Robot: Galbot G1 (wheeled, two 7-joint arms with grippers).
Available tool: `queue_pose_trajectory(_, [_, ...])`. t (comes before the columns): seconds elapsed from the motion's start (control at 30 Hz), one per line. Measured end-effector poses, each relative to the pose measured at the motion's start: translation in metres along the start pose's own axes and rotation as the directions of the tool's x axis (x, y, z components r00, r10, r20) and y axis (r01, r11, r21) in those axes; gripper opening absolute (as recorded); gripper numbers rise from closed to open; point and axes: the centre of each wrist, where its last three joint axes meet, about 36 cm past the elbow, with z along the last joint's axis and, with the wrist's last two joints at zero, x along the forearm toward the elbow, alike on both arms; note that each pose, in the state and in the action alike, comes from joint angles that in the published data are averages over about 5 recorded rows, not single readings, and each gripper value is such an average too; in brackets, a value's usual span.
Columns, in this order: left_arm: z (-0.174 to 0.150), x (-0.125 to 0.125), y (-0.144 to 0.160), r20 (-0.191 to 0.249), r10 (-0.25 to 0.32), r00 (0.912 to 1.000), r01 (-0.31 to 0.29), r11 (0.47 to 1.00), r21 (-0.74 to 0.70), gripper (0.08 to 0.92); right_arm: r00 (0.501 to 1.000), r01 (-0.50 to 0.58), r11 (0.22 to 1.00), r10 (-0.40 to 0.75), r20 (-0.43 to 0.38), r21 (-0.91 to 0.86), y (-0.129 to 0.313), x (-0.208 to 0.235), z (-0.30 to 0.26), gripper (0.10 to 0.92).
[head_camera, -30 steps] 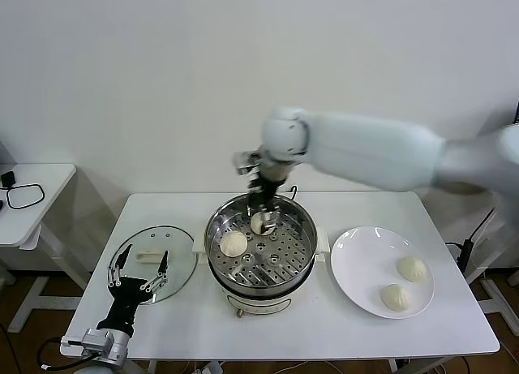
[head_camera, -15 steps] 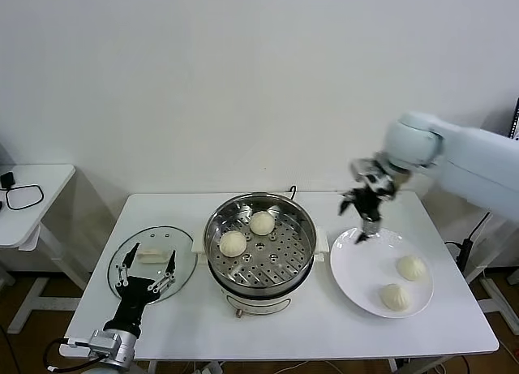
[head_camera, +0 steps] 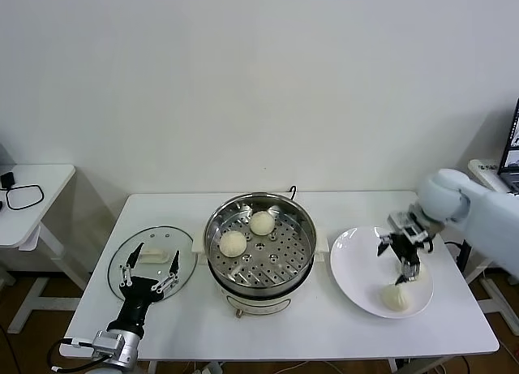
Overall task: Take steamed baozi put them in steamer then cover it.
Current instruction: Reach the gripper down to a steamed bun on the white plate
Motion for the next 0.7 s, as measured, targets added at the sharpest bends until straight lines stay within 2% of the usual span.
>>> queue_pose_trajectory(0.7, [0.003,-0.001,-0.002,-0.005,0.004,1.0000,-0.004,1.000,-0.003,0.823,0.999,0.035,0.998,-0.036,-0.020,-0.047,0.025,-0.058,0.025,0.823])
